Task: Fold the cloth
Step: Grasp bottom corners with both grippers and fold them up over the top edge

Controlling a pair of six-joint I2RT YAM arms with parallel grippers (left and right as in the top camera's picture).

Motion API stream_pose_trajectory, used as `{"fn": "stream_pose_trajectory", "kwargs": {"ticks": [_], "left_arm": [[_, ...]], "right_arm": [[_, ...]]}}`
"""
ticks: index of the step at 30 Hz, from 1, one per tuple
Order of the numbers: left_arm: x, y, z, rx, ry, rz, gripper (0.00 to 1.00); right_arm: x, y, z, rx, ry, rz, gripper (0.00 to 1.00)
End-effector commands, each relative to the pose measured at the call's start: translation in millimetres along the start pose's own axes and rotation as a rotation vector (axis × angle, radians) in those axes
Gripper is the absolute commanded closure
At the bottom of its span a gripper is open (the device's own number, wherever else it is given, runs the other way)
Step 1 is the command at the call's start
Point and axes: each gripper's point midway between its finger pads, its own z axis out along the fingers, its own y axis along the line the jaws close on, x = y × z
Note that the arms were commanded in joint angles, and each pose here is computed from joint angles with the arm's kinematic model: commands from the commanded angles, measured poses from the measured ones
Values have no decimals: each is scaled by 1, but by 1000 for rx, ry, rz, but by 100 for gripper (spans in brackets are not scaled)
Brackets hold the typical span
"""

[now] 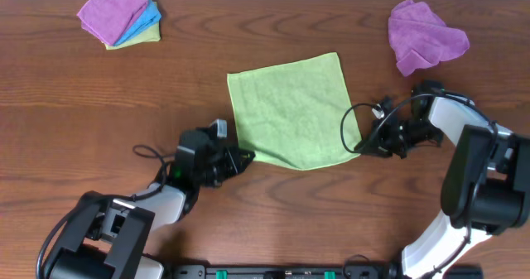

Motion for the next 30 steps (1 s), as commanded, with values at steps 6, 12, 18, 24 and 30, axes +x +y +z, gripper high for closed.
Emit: {"fn": "stream_pose_trajectory", "kwargs": {"ticks": [6,12,18,24,30], "left_arm": [[-43,-38,9,-7,-11,189,94],[-74,-45,8,-88,-95,230,94],[-114,-42,4,-183,-236,252,94],[-142,-34,24,-208,-238,264,94],[-163,-28,30,-238,-267,253,94]], "right_arm": [[-30,51,-12,-20,-99,-89,98],[-68,79,-28,-26,-215,-170,98],[-117,94,-49,-24,-411,-248,99],[-142,98,-58,8,-519,-307,99],[-154,111,-35,-20,-523,-317,98]]}}
